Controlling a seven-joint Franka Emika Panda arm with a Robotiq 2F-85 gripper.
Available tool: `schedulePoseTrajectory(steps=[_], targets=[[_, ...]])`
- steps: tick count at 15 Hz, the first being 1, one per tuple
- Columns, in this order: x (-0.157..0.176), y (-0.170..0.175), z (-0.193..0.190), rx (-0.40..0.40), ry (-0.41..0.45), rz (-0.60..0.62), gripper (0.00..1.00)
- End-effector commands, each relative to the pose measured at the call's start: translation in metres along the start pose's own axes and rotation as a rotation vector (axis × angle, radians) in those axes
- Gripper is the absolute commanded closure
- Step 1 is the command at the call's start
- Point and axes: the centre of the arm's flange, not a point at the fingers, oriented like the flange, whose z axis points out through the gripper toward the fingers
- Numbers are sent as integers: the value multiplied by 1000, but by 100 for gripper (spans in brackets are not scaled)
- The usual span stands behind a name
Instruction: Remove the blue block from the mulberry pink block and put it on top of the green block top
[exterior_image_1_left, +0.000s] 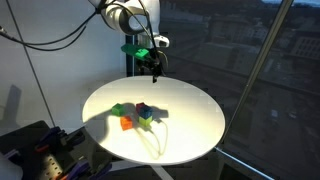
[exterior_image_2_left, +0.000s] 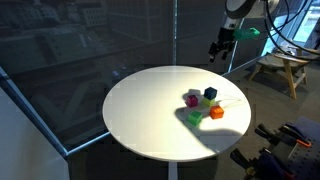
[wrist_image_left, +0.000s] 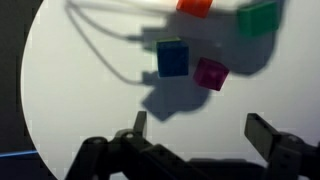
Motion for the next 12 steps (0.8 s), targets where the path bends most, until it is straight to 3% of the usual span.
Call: schedulePoseTrajectory(steps=[1,12], targets=[[11,5,15,-26,17,26,0],[3,5,60,-25,-55,15,0]])
